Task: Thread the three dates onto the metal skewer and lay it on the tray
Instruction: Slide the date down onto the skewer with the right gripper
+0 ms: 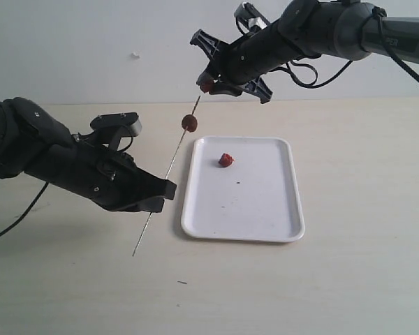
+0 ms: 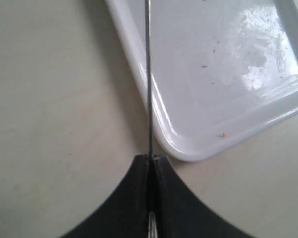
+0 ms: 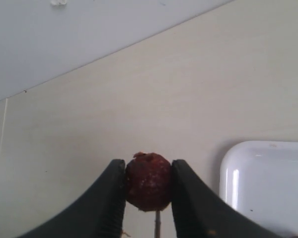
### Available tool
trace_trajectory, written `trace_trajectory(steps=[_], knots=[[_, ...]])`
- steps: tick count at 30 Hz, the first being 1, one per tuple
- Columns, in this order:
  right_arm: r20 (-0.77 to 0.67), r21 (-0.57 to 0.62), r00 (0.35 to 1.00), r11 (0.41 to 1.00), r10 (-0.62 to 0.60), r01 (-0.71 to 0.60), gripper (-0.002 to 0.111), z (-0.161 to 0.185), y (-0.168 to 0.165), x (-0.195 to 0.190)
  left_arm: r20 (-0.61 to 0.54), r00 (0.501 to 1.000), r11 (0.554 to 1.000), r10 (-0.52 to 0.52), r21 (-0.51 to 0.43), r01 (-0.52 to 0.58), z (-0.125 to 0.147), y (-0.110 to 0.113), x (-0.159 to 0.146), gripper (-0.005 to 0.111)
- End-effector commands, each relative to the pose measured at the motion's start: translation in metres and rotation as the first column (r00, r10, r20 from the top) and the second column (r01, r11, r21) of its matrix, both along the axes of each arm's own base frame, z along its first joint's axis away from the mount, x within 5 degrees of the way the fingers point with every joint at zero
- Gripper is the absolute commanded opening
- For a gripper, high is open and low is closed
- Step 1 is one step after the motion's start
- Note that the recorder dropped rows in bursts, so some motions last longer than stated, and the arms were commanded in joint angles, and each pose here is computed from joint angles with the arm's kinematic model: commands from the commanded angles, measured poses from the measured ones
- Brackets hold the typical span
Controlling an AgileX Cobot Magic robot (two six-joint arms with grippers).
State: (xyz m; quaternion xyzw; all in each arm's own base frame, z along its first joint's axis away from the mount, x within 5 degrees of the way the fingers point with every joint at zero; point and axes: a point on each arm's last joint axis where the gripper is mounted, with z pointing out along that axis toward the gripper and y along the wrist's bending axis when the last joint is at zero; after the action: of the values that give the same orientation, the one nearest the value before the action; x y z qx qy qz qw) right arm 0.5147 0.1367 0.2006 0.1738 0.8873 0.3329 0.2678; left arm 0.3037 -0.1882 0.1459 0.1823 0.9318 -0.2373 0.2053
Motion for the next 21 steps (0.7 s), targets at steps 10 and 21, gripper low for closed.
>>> trace_trajectory(steps=[10, 21], knots=[[0.036, -0.032, 0.999, 0.999, 0.030, -0.029, 0.031, 0.0052, 0.0000, -0.0005, 0.023, 0.999, 0.999, -0.024, -0.029, 0.025, 0.0090, -0.0094, 0.0023, 0.000], [0.035, -0.042, 0.998, 0.998, 0.051, -0.049, 0.031, 0.0047, 0.0005, -0.0014, 0.044, 0.999, 0.999, 0.021, -0.038, -0.019, 0.0100, -0.0088, 0.0060, 0.000]])
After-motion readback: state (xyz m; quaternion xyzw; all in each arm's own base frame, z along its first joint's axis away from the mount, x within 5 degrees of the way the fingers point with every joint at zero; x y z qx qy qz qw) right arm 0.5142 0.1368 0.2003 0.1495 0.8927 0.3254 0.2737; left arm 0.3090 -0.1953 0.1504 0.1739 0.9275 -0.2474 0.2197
